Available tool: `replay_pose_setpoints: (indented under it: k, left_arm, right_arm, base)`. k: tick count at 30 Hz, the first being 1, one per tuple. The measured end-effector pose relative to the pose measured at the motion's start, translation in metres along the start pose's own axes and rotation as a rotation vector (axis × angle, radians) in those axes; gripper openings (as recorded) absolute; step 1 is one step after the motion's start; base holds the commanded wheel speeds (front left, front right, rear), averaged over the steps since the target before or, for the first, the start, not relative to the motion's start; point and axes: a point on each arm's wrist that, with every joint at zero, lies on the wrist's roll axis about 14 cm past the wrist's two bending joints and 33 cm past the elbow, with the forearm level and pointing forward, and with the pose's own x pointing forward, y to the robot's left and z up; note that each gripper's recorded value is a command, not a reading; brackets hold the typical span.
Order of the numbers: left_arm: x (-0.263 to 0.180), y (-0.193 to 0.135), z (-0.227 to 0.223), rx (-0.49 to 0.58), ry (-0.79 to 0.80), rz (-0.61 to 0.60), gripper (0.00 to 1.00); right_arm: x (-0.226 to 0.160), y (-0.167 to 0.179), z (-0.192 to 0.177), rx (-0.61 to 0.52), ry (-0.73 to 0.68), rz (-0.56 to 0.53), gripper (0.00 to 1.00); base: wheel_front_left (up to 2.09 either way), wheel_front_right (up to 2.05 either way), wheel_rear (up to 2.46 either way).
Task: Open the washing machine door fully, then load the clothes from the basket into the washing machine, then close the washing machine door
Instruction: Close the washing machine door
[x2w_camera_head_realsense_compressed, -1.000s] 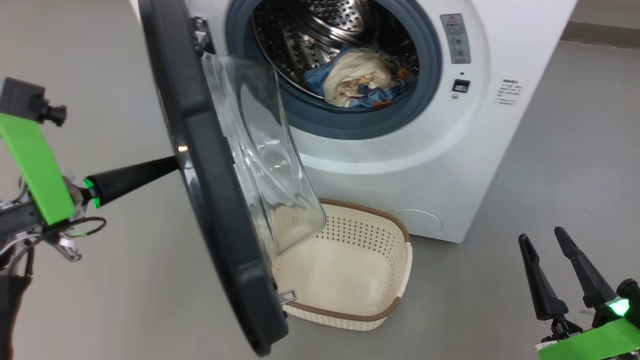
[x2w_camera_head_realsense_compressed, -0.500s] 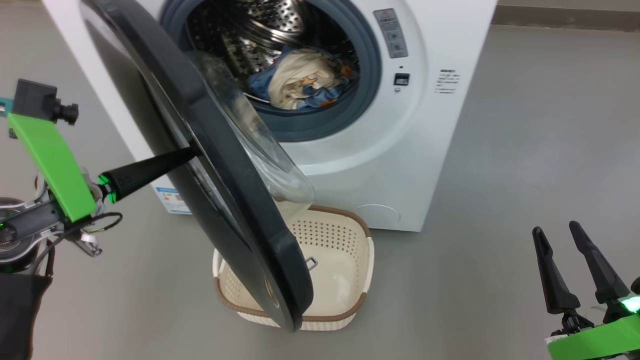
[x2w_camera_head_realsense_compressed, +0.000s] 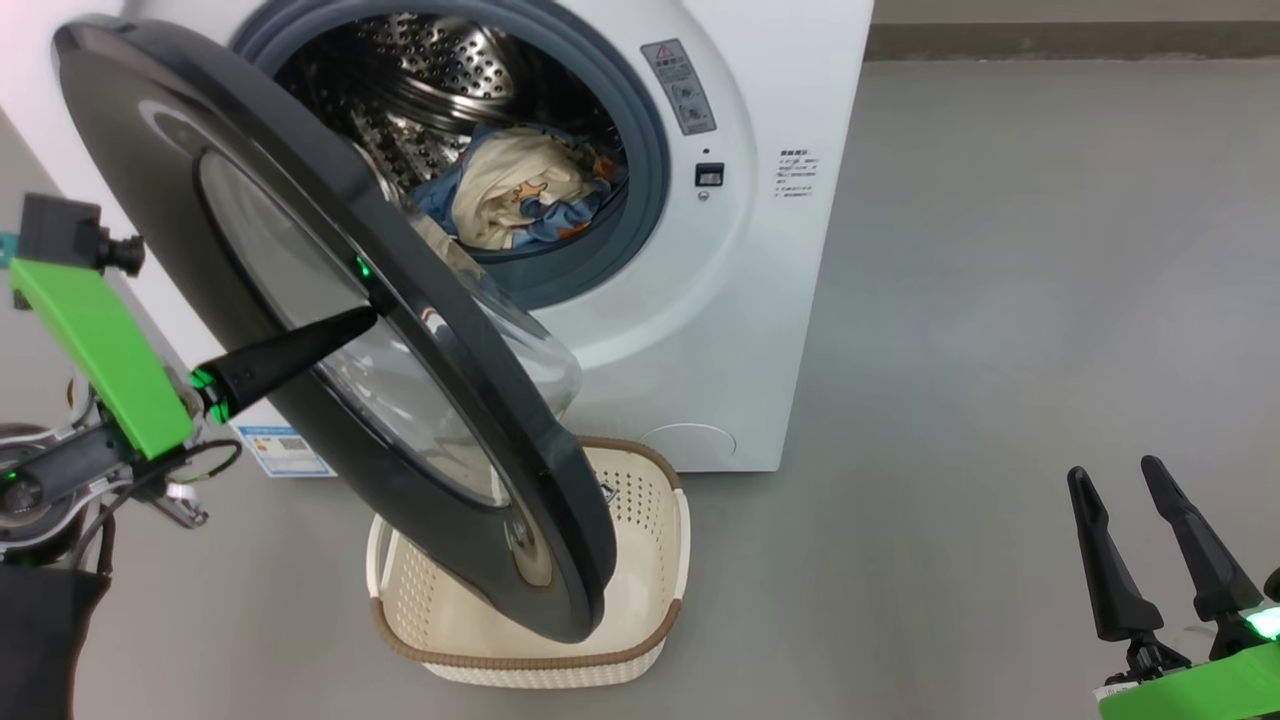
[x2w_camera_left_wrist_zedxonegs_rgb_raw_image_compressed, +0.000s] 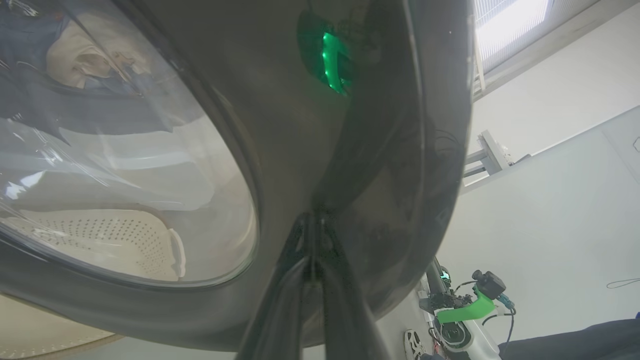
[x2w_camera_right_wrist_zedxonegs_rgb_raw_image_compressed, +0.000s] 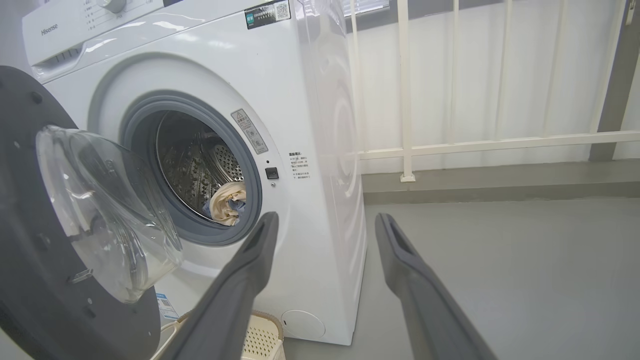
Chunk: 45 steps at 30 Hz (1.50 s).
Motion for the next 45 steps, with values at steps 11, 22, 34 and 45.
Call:
replay_pose_setpoints:
  k: [11,22,34,45]
  left_arm:
    - [-0.001,0.01,-0.008,-0.028,-0.04,0.015,1.0]
    - [-0.016,0.05,-0.017,-0.02,-0.205,0.152,1.0]
    - [-0.043,0.09,-0.045,-0.104,-0.347,0.26,1.0]
    - [-0.056,0.118,-0.086,-0.108,-0.442,0.372,1.0]
  right_arm:
    - [-0.015,-0.007,0.006,-0.008,-0.011,-0.03,1.0]
    - [-0.032,-0.018,0.009,-0.015,-0.014,-0.076,1.0]
    - [-0.037,-0.021,0.011,-0.015,-0.022,-0.092,1.0]
    - [-0.045,-0.027,0.014,-0.018,-0.031,-0.117,1.0]
  base:
    - [0.0,0.0,0.0]
    - [0.0,0.0,0.0]
    - [0.0,0.0,0.0]
    - [0.0,0.0,0.0]
